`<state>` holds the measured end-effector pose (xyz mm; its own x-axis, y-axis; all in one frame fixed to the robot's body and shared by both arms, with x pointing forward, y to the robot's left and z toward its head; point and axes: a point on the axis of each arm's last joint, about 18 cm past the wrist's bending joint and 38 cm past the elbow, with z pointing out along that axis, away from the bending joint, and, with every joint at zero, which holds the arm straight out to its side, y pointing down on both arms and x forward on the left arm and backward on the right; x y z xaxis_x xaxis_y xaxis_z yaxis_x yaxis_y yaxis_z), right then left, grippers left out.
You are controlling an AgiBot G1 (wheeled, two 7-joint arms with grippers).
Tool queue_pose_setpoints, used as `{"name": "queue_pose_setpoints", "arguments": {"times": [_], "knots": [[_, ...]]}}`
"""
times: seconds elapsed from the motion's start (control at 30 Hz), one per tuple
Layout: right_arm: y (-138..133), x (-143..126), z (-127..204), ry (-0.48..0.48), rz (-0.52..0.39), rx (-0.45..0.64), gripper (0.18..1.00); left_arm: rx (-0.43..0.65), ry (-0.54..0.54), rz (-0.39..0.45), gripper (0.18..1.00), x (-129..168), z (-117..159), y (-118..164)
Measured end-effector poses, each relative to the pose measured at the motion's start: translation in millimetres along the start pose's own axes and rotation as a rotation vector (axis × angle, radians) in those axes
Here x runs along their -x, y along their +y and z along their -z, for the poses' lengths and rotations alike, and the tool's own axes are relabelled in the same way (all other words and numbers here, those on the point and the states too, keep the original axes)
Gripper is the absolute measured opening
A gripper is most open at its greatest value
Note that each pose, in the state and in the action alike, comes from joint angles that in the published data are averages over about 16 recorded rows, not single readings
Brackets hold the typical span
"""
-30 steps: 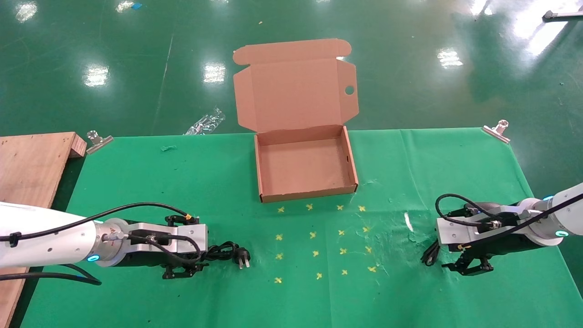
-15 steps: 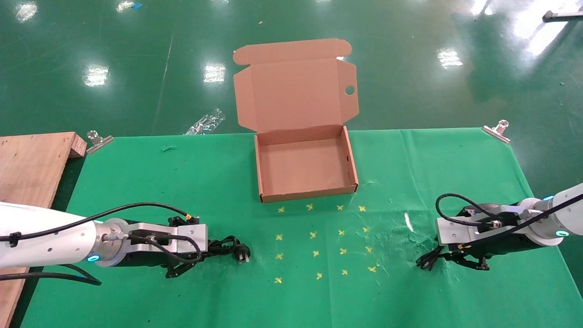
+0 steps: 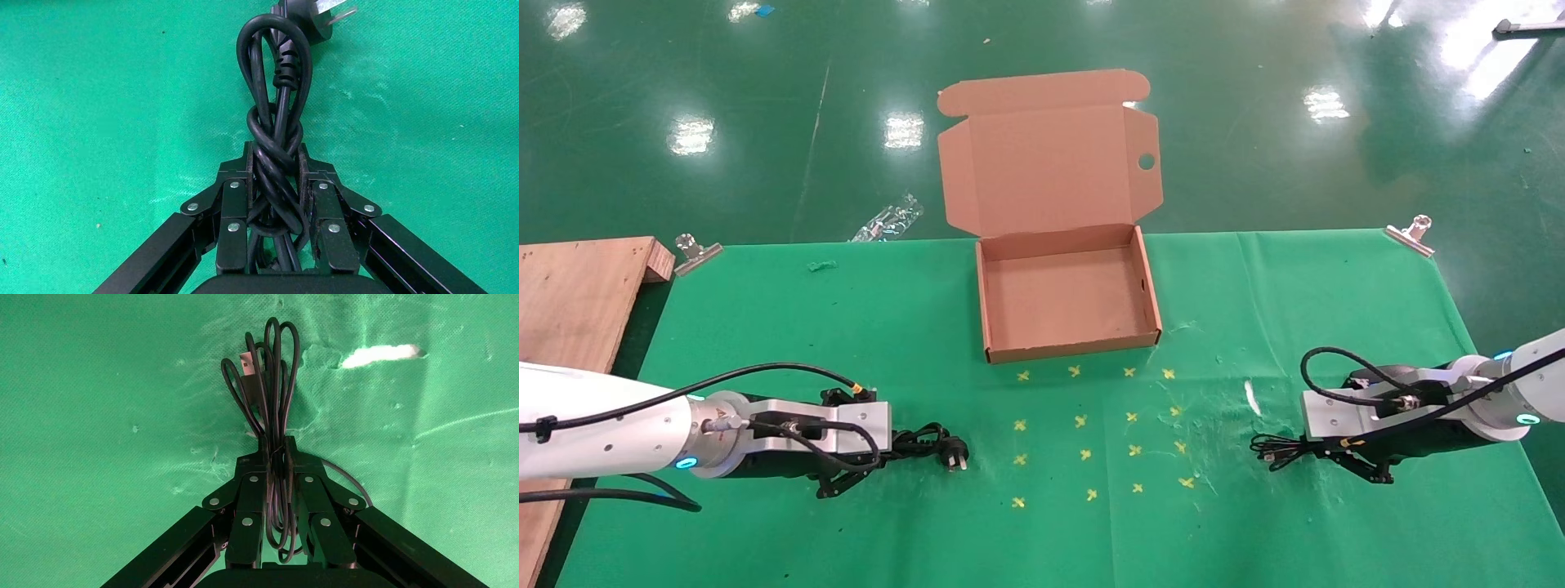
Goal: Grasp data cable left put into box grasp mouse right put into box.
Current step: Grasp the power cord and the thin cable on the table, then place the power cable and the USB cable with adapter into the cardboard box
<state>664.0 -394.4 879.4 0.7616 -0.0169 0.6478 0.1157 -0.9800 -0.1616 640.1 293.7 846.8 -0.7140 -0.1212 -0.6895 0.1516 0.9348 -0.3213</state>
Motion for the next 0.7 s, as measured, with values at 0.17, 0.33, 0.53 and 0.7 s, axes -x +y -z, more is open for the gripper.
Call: {"name": "queue_pose_setpoints", "arguments": {"times": [0.17, 0.33, 0.53, 0.7], "knots": [[-0.1, -10.7, 18.2, 0.038, 0.008, -0.010, 0.226, -0.038, -0.009, 0.011, 0.313, 10.0, 12.6, -11.0], [0.7, -24.2, 47.3, 0.100, 0.012, -0.023, 0.224, -0.114, -0.035, 0.014, 0.313, 29.6, 27.2, -41.3], [-0.1, -36.0, 89.8, 0.183, 0.011, -0.048, 0.223, -0.216, -0.102, -0.008, 0.313, 57.6, 22.4, -101.1], [-5.3, -37.6, 119.8, 0.233, 0.012, -0.067, 0.222, -0.242, -0.202, -0.036, 0.313, 78.1, -10.6, -152.0]]}}
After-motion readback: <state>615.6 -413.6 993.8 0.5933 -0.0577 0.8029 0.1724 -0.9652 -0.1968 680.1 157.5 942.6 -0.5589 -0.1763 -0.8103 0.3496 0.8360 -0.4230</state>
